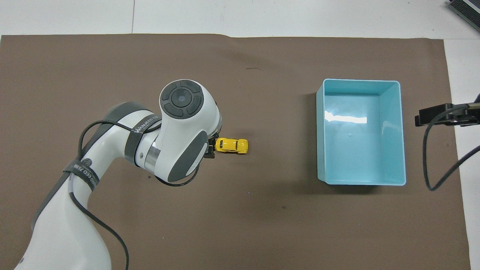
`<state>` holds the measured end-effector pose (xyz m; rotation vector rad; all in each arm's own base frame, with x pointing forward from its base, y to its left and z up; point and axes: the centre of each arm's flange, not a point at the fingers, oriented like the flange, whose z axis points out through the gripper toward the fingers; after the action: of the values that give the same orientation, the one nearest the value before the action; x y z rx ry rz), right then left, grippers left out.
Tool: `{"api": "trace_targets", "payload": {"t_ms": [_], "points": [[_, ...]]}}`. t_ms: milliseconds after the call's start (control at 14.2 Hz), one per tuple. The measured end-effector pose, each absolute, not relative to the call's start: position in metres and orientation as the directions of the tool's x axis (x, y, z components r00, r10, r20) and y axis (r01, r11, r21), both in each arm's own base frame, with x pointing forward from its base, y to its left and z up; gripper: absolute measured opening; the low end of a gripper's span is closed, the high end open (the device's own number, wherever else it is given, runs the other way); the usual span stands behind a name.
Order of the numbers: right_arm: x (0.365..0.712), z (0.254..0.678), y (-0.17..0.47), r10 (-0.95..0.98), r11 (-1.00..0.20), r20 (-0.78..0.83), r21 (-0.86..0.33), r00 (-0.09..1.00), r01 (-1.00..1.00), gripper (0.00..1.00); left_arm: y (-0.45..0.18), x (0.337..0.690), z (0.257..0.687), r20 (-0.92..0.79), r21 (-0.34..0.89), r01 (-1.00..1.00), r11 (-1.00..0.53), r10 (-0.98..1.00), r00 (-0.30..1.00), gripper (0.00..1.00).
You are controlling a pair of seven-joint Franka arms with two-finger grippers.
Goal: Wind up and store yellow beetle car
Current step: 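Lower the left gripper onto the yellow car and press it down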
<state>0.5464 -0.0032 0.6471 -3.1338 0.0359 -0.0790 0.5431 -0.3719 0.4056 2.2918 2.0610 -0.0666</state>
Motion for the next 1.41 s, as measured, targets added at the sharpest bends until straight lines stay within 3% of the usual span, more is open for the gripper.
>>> {"api": "trace_targets", "payload": {"t_ms": [493,1338,1408], "points": [[0.546,0.647,-0.004,-0.025,-1.0,0.05,-0.007,0.998,-0.025,1.0,-0.42,0.524,0.339,-0.066,-0.004,0.991,-0.133,0.989,0.133,1.0],[0.546,0.647,-0.005,-0.026,-1.0,0.05,-0.007,0.998,-0.026,1.0,-0.417,0.517,0.313,-0.065,-0.006,0.995,-0.095,0.993,0.094,1.0],[0.546,0.647,-0.005,-0.027,-1.0,0.05,-0.007,0.998,-0.026,1.0,-0.417,0.516,0.313,-0.065,-0.006,0.995,-0.095,0.993,0.094,0.93]]}}
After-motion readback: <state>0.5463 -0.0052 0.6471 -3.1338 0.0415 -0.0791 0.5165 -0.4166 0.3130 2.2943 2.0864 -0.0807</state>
